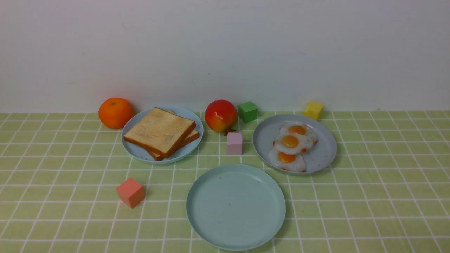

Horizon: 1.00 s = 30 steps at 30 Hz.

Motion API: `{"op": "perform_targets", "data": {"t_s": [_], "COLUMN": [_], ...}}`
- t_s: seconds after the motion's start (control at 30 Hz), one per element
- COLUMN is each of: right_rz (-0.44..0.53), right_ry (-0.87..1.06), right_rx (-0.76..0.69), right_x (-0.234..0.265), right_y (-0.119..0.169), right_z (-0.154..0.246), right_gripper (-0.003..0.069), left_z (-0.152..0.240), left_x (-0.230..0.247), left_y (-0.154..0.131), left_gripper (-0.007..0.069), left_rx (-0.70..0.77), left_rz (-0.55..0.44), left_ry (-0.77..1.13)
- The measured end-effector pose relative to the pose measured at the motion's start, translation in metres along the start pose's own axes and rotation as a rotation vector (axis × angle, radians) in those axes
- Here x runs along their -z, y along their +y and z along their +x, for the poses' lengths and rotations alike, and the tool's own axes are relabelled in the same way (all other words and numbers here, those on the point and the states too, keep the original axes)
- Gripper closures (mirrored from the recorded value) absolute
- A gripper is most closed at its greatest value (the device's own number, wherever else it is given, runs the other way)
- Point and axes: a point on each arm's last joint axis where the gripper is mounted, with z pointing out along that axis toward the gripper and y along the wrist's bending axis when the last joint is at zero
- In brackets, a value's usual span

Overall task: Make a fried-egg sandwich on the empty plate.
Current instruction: Use the left arm to grab a slice of bread

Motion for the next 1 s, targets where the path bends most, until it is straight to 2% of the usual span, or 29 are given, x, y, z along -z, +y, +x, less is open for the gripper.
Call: {"op": "perform_targets", "data": {"t_s": [0.2, 0.4, 0.43, 0.5, 0.6, 0.67, 0.8, 0.83, 0.93, 0.97, 1.0], "right_rz": [0.0, 0.0, 0.0, 0.0, 0.0, 0.0, 0.0, 0.0, 0.0, 0.0, 0.0], "right_ry": [0.0, 0.0, 0.0, 0.0, 0.0, 0.0, 0.0, 0.0, 0.0, 0.0, 0.0], "right_rx": [0.0, 0.0, 0.0, 0.0, 0.0, 0.0, 0.0, 0.0, 0.0, 0.0, 0.0], "right_x": [0.0, 0.0, 0.0, 0.0, 0.0, 0.0, 0.0, 0.0, 0.0, 0.0, 0.0], "right_y": [0.0, 0.0, 0.0, 0.0, 0.0, 0.0, 0.0, 0.0, 0.0, 0.0, 0.0], "right_z": [0.0, 0.0, 0.0, 0.0, 0.0, 0.0, 0.0, 0.0, 0.0, 0.0, 0.0], "right_gripper": [0.0419, 0.0419, 0.0419, 0.0419, 0.0419, 0.0419, 0.0418, 0.0418, 0.0418, 0.0418, 0.0418], "left_z": [-0.001, -0.014, -0.014, -0.021, -0.026, -0.031, -0.054, -0.067, -0.086, -0.101, -0.104], "left_x": [0.0, 0.002, 0.002, 0.003, 0.004, 0.007, 0.018, 0.02, 0.016, 0.014, 0.012], "left_y": [-0.001, -0.01, -0.01, -0.01, -0.009, -0.012, -0.026, -0.032, -0.043, -0.051, -0.053], "left_gripper": [0.0388, 0.0388, 0.0388, 0.0388, 0.0388, 0.0394, 0.0478, 0.0531, 0.0615, 0.0638, 0.0638], "left_rx": [0.026, 0.53, 0.541, 0.675, 0.742, 0.745, 0.652, 0.589, 0.455, 0.367, 0.343], "left_rz": [0.009, 0.15, 0.154, 0.189, 0.205, 0.221, 0.26, 0.258, 0.236, 0.24, 0.242], "left_ry": [-0.008, -0.119, -0.123, -0.183, -0.234, -0.23, -0.217, -0.188, -0.104, -0.055, -0.04]}}
